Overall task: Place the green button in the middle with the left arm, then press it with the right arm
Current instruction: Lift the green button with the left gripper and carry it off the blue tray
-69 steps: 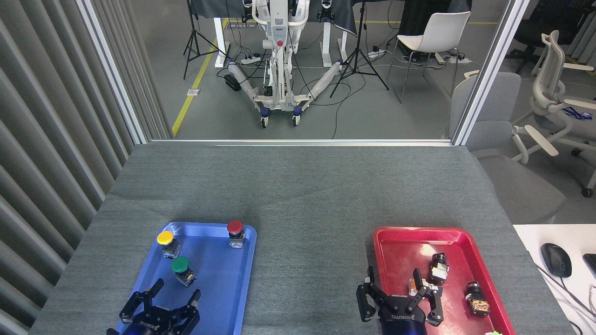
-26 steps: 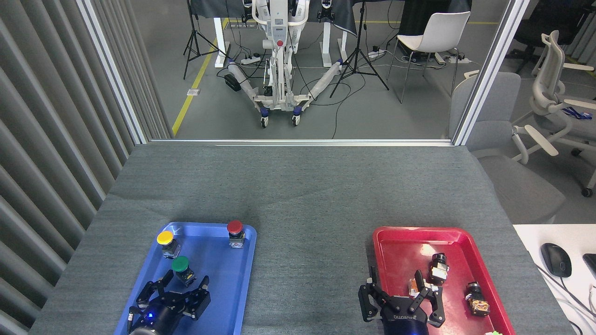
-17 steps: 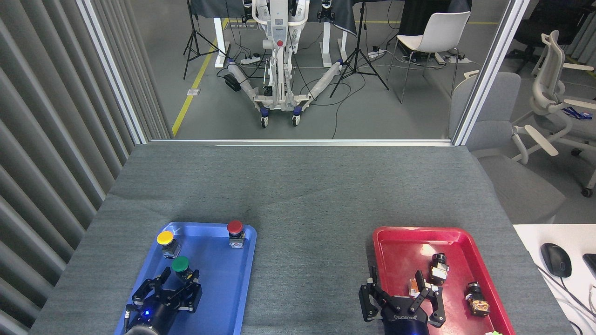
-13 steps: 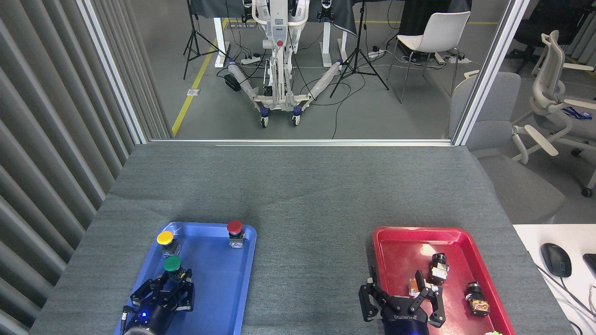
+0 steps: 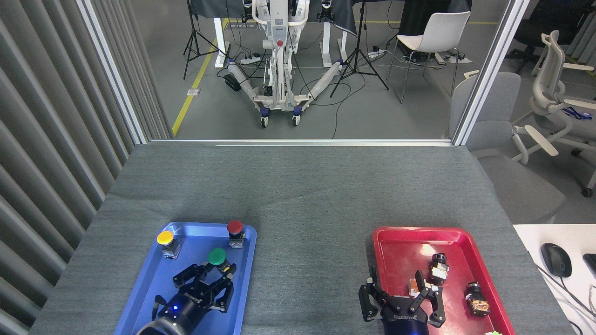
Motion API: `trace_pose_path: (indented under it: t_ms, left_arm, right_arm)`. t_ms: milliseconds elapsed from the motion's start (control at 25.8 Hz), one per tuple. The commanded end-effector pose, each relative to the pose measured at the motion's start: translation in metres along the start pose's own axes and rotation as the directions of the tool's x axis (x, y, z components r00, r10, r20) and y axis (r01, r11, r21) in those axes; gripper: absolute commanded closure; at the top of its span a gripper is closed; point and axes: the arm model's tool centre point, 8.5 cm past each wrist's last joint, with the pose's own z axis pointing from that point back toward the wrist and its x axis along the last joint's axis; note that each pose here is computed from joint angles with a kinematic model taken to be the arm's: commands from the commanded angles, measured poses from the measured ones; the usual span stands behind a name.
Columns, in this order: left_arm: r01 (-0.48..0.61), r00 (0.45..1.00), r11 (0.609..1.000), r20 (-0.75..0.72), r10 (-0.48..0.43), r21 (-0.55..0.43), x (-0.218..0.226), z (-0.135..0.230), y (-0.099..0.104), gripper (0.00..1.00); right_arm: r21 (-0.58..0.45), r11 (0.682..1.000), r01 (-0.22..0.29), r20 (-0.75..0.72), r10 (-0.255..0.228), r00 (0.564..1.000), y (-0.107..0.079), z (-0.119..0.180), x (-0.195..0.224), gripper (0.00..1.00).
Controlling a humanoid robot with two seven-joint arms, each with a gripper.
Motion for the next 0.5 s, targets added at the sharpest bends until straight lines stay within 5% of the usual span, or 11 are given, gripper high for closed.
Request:
trace_pose_path:
  t_ms: [0, 155, 465]
  left_arm:
    - [-0.009, 0.984, 0.998, 0.176, -0.002, 0.067, 0.073, -0.051, 0.027, 1.0]
    - [-0.062, 0.977, 0.998, 0.207, 0.056, 0.019, 0.108, -0.083, 0.025, 1.0]
    - [-0.026, 0.988, 0.994, 0.151, 0.042, -0.104, 0.1, -0.09, -0.006, 0.96]
  right_arm:
    - [-0.004, 1.0, 0.0, 0.0, 0.0, 1.0, 0.0, 0.0, 0.0, 0.0]
    - [-0.004, 1.0, 0.0, 0.0, 0.0, 1.0, 0.0, 0.0, 0.0, 0.0]
    - [-0.003, 1.0, 0.0, 0.002, 0.0, 1.0, 0.0, 0.001, 0.001, 0.0]
